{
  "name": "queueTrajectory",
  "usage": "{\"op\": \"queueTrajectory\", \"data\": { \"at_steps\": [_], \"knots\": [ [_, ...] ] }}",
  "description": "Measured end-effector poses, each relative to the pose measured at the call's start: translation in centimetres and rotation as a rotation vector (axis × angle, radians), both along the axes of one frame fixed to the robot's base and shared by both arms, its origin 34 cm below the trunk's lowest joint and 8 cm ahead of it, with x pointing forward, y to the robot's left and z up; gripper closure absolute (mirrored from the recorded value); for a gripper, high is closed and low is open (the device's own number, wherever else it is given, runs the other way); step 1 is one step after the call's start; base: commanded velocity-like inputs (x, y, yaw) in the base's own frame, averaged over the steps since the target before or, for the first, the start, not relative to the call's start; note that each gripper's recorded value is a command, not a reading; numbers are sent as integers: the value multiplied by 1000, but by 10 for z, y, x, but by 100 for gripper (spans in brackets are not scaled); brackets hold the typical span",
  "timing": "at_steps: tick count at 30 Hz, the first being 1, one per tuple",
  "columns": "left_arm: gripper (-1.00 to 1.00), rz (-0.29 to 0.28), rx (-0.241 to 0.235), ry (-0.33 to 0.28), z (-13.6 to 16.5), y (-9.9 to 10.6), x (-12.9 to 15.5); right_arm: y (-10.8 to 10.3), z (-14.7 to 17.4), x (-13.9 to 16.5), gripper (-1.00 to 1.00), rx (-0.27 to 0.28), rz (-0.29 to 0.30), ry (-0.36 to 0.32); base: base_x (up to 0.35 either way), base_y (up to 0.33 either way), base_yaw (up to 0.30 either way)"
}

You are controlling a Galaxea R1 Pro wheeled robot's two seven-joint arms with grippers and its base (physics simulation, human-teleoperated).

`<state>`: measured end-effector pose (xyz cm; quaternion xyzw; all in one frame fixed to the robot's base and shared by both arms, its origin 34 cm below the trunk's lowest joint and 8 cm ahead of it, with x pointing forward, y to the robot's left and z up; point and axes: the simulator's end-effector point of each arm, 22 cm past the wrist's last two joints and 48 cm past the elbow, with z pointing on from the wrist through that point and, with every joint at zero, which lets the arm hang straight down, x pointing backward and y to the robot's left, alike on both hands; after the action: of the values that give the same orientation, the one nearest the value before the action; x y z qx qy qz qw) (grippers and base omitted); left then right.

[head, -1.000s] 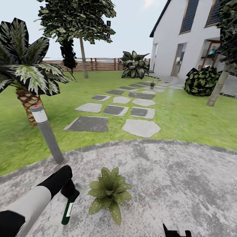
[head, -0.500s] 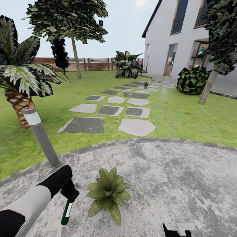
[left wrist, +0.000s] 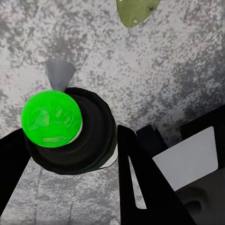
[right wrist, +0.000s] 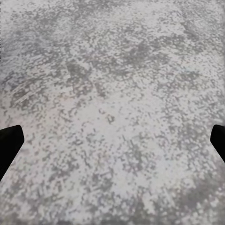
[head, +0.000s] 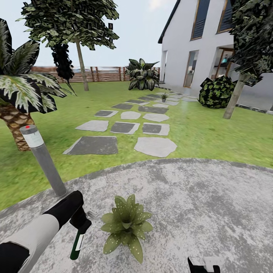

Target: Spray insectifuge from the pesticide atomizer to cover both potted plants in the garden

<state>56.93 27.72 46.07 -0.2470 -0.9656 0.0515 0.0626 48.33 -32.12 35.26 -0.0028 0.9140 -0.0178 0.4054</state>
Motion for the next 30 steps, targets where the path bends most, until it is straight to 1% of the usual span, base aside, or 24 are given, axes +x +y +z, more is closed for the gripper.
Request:
{"op": "queueTrajectory", "data": {
  "at_steps": [7, 13, 18, 26, 30],
  "knots": [
    [100, -2, 3, -2, 1, 1, 1, -1, 0, 0, -100, 1, -6, -1, 0, 0, 0],
    [100, -2, 5, 1, 0, 1, 0, -1, 0, -1, -100, 2, -8, 0, 1, 293, -229],
    [100, -1, 4, 0, 1, 1, 0, -1, 0, 0, -100, 2, -7, -1, 94, 242, -51],
    [100, -3, 6, -1, 0, 1, 0, -1, 0, 0, -100, 1, -8, -3, 60, 6, -3],
    [100, -1, 3, -2, 0, 1, 1, -1, 0, 0, -100, 1, -8, -1, 2, 0, -189]
  ]
}}
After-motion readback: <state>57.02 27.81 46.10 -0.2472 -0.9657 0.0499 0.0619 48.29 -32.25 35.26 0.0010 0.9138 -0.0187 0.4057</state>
